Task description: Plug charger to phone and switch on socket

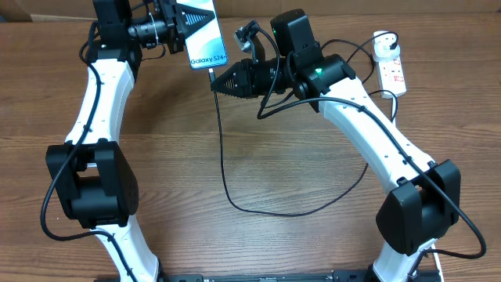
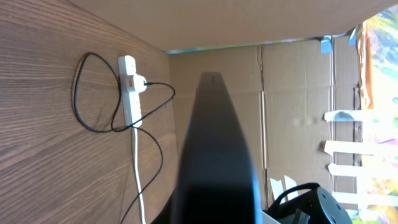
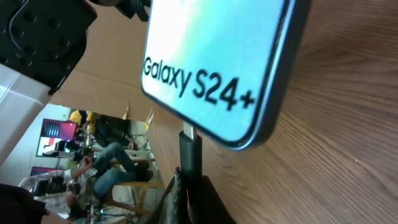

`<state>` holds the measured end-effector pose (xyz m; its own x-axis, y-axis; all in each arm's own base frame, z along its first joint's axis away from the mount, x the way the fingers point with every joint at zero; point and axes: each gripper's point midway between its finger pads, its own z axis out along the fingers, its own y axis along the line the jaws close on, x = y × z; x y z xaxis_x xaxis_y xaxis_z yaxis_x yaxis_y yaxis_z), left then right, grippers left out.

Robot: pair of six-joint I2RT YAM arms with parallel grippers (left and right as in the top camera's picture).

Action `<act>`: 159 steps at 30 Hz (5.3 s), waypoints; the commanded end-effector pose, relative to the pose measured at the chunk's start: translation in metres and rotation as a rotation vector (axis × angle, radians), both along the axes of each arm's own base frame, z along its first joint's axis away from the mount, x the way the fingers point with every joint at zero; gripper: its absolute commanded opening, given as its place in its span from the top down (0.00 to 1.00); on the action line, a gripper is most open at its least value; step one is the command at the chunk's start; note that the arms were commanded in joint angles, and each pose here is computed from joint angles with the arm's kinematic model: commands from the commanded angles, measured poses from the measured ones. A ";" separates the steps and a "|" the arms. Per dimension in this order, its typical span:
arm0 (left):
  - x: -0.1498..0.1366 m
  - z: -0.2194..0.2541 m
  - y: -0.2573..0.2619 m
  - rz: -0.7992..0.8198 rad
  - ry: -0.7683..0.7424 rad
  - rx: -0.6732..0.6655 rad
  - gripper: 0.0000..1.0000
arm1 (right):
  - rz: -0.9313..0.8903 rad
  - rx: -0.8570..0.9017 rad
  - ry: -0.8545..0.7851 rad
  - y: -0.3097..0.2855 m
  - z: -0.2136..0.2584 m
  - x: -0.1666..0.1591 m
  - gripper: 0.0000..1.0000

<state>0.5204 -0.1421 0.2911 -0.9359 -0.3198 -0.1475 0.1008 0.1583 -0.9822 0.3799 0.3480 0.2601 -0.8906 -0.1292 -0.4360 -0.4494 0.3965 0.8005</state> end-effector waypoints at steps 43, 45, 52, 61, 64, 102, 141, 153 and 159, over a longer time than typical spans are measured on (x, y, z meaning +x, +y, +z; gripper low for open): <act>-0.013 0.007 -0.002 -0.070 -0.032 -0.016 0.96 | 0.016 0.048 -0.056 -0.001 0.029 -0.004 0.96; -0.014 0.007 -0.002 -0.077 -0.033 -0.019 0.96 | 0.016 0.047 -0.055 -0.001 0.029 -0.004 0.96; -0.015 0.007 -0.002 -0.079 -0.033 -0.020 0.96 | 0.003 0.036 -0.055 -0.002 0.027 -0.003 0.96; -0.016 0.008 -0.003 -0.086 -0.034 -0.022 0.96 | -0.020 0.051 -0.056 -0.001 0.032 0.003 0.96; -0.016 0.008 -0.003 -0.090 -0.034 -0.024 0.96 | -0.029 0.056 -0.056 -0.001 0.034 0.004 0.96; -0.016 0.007 -0.009 -0.096 -0.080 -0.004 0.96 | -0.114 0.010 -0.024 -0.006 0.025 0.015 0.57; -0.032 -0.234 0.000 -0.141 0.065 0.673 0.96 | -0.389 -0.356 0.027 -0.150 -0.029 0.048 0.22; -0.026 -0.271 0.007 -0.108 0.099 0.848 0.96 | -0.383 -0.364 0.044 -0.149 -0.037 0.046 0.22; -0.025 -0.275 0.012 -0.094 0.111 0.884 0.96 | -0.379 -0.369 0.055 -0.149 -0.041 0.044 0.22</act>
